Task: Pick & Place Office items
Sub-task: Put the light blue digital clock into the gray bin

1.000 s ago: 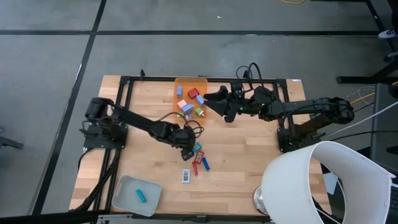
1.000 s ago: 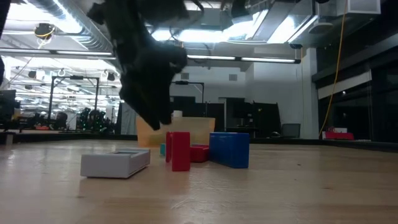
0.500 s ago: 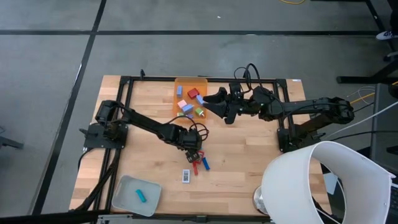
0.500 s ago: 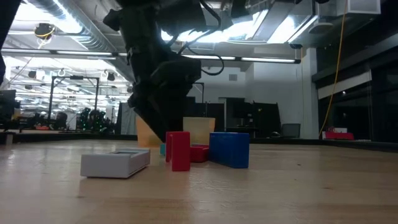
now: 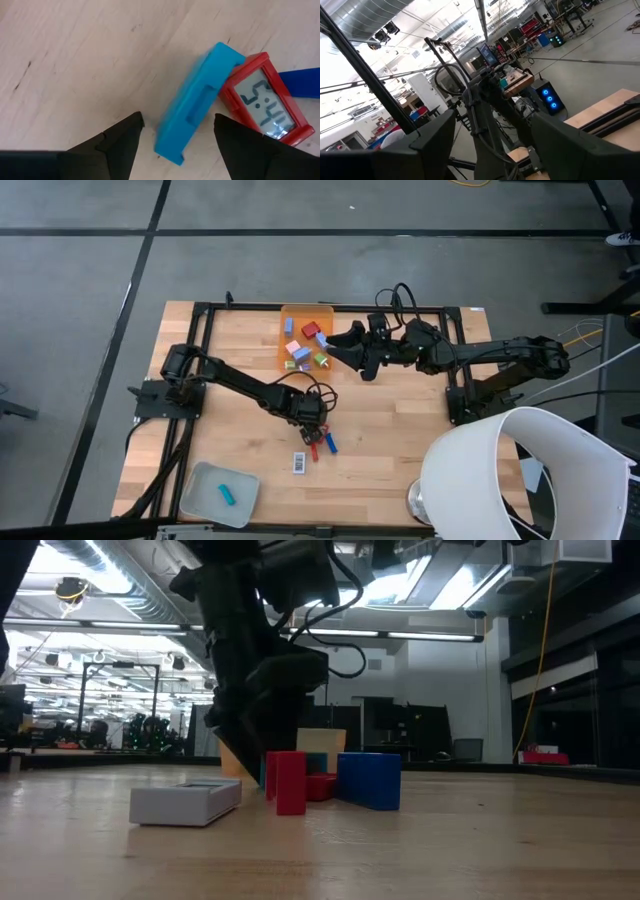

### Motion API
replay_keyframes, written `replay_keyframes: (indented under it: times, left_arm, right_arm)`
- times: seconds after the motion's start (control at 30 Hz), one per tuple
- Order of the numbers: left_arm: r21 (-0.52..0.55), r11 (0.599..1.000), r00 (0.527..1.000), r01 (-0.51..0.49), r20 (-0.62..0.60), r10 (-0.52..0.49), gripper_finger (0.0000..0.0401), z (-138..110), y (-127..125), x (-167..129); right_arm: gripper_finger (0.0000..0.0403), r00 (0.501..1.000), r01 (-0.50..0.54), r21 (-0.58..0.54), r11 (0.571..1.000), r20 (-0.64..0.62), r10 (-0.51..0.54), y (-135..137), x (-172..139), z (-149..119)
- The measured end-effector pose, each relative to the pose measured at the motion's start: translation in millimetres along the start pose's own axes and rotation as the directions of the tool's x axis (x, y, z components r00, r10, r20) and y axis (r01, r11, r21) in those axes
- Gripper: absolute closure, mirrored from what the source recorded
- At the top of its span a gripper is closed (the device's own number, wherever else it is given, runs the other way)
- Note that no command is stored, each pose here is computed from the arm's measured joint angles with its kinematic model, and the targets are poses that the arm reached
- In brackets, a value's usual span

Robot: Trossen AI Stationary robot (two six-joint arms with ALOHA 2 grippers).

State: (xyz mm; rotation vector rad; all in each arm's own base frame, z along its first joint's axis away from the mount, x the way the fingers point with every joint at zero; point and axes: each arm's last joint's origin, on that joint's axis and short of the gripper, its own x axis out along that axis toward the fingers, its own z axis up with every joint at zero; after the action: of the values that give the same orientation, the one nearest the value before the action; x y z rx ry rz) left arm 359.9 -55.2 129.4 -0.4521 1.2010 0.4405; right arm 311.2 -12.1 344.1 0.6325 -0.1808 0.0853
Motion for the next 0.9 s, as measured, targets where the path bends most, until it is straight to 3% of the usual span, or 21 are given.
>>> replay_keyframes:
  times: [0.3,0.43,0.7,0.9]
  left_arm:
    - [0.015,1.0,1.0,-0.011,-0.005,0.011,0.016,0.4,2.0,3.5]
    - [0.031,0.999,1.0,-0.018,-0.003,0.018,0.0206,0.0,2.7,4.2]
    - [0.086,0.996,1.0,-0.01,-0.01,0.011,0.0346,0.5,4.0,3.7]
    - [0.112,0.993,0.999,0.041,-0.018,-0.039,0.0347,1.8,2.3,-0.4]
  right_arm:
    - [0.0142,1.0,0.007,-0.001,1.0,0.001,-0.007,-1.6,-0.1,0.8]
    - [0.0142,1.0,0.013,-0.002,1.0,0.005,-0.013,-3.5,-0.3,2.2]
    - [0.0142,1.0,0.018,-0.003,1.0,0.008,-0.018,-5.1,-0.4,3.4]
    - [0.0142,1.0,0.018,-0.004,1.0,0.008,-0.018,-5.1,-0.4,3.4]
